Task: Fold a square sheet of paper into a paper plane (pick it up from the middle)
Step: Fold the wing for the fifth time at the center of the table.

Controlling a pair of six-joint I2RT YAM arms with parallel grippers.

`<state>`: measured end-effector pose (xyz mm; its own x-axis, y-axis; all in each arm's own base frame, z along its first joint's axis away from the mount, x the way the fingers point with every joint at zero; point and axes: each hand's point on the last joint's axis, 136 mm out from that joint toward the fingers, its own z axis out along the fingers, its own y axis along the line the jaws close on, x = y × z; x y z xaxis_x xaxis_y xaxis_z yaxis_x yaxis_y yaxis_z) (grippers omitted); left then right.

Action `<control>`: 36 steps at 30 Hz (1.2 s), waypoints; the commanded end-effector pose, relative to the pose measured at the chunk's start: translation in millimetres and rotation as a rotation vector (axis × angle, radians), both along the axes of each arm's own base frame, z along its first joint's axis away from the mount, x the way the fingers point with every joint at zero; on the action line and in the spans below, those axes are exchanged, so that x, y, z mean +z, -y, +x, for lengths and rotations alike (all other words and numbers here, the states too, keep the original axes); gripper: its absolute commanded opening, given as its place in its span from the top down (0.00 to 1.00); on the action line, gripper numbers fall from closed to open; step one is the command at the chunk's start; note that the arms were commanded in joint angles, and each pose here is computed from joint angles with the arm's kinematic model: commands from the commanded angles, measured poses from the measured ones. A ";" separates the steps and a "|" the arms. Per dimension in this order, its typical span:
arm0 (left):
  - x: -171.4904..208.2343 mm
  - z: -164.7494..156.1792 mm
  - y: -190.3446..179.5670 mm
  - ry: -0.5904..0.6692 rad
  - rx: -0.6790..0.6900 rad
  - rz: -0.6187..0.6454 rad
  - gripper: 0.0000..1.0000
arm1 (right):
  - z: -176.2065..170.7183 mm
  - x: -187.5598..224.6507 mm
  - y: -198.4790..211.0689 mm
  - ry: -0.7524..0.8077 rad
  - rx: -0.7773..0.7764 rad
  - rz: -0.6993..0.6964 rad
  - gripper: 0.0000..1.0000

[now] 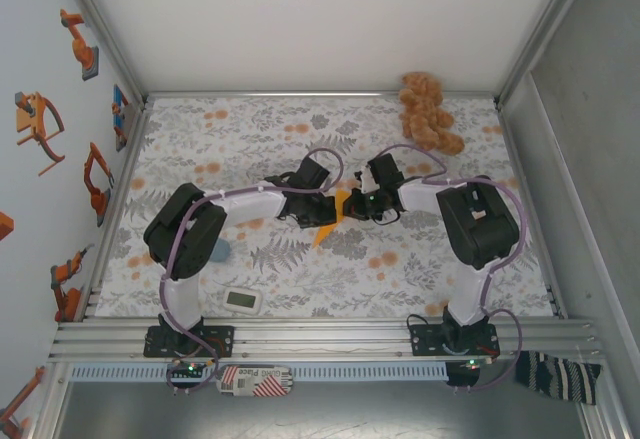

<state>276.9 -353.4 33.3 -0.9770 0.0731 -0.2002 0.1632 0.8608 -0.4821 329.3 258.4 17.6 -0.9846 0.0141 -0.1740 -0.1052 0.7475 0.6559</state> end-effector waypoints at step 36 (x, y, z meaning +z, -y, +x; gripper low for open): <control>-60.1 -32.2 -48.4 -0.115 0.019 0.222 0.98 | 126.5 8.1 81.6 0.123 -0.191 -0.089 1.00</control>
